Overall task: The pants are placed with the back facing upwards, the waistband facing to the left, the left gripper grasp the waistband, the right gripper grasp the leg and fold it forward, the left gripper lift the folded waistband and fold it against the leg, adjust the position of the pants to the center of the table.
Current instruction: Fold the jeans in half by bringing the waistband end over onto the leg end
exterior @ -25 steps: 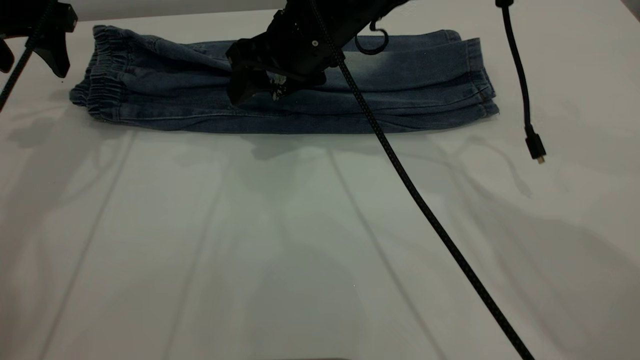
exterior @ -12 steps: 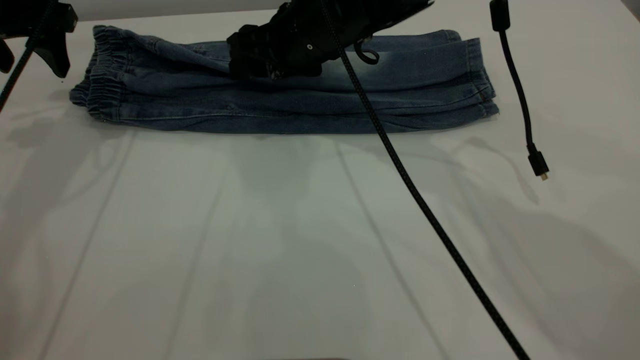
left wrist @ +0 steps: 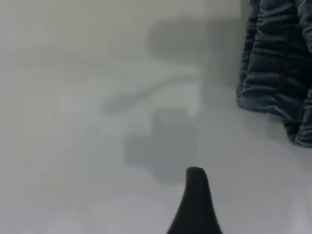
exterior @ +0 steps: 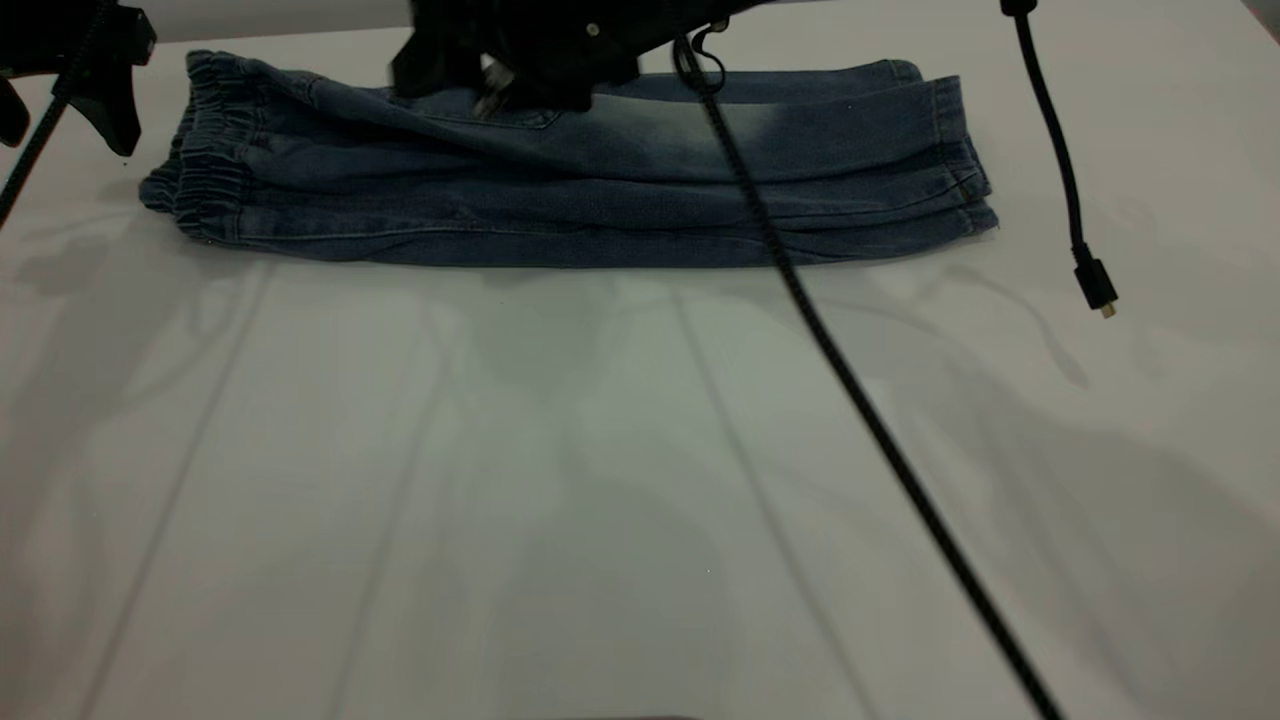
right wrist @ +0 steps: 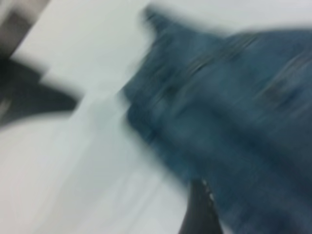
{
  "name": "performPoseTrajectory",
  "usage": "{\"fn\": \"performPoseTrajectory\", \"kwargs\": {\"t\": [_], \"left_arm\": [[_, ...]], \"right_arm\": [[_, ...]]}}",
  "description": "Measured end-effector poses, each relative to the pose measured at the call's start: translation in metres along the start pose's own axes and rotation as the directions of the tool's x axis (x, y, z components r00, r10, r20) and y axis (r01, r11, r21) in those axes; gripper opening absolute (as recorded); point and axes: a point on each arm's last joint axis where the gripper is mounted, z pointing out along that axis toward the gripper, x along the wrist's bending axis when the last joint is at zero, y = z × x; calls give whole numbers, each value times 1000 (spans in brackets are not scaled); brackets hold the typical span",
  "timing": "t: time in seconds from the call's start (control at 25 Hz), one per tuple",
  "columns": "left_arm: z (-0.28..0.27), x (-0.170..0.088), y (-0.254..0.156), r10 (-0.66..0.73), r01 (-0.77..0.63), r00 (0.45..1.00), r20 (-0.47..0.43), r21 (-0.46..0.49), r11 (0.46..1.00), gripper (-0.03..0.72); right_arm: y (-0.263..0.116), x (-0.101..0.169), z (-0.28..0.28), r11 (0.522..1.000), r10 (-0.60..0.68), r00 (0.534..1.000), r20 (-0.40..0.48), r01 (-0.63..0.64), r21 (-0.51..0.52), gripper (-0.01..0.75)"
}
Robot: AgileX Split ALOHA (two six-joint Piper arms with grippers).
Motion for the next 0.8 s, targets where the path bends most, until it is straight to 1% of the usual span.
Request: {"fn": "performPoseTrajectory", "kwargs": {"t": [0.08, 0.16, 0.24, 0.32, 0.44, 0.64, 0.8], "left_arm": [[0, 0, 0, 0, 0, 1000, 0, 0, 1000, 527], [0, 0, 0, -1, 1, 1000, 0, 0, 1000, 527], [0, 0, 0, -7, 7, 1000, 4, 0, 1000, 527], [0, -1, 0, -13, 12, 1000, 7, 1, 1000, 527], [0, -1, 0, -16, 16, 1000, 9, 1, 1000, 527], [0, -1, 0, -16, 16, 1000, 10, 1, 1000, 527], [0, -1, 0, -16, 16, 1000, 10, 0, 1000, 527]], "right_arm": [[-10, 2, 0, 994, -7, 1000, -21, 10, 105, 434], [-17, 0, -1, 982, -18, 1000, 2, 18, 186, 434], [-21, -5, -2, 975, -37, 998, 49, 25, 222, 434], [-21, -11, 0, 977, -50, 994, 94, 29, 210, 434], [-19, -16, 1, 985, -56, 989, 137, 32, 172, 434], [-19, -20, 4, 992, -36, 988, 151, 17, 125, 434], [-27, -29, 12, 995, -2, 988, 154, -13, 100, 434]]}}
